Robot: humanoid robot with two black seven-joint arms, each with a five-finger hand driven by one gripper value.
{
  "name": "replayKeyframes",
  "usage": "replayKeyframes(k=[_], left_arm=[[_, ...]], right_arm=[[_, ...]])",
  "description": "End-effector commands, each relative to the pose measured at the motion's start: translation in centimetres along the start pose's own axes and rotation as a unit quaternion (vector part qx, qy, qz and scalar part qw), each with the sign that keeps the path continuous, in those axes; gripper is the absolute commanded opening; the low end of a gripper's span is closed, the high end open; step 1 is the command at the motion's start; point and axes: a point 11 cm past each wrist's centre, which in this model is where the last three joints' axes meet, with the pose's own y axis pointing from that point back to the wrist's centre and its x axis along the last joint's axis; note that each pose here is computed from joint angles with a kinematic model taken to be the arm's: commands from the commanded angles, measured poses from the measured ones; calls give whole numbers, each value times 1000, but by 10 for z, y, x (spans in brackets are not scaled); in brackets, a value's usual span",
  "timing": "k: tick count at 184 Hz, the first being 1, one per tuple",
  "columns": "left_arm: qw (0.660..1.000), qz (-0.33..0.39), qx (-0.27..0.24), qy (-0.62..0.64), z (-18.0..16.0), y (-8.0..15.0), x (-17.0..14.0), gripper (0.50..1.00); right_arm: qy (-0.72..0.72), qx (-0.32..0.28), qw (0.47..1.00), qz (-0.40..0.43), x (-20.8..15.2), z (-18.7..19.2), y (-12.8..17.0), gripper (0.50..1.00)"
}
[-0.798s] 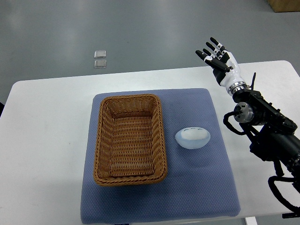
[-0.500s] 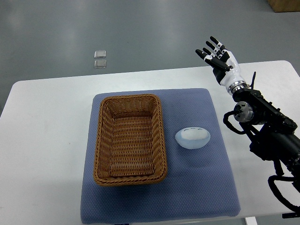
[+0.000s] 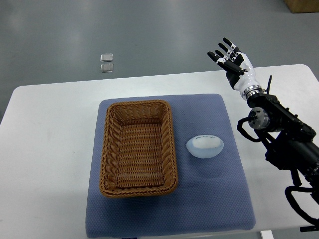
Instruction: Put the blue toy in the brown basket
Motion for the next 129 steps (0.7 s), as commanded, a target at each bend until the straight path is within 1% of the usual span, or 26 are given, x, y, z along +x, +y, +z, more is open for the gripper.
replayKeyframes(k=[1, 129], left_arm=[[1000, 2, 0, 0, 0, 0, 1, 1000], [1000, 1, 0, -1, 0, 0, 1, 1000]], right_arm=[[1, 0, 1000, 1, 1, 0, 0, 907], [8, 4, 1000, 10, 4, -6, -3, 907]])
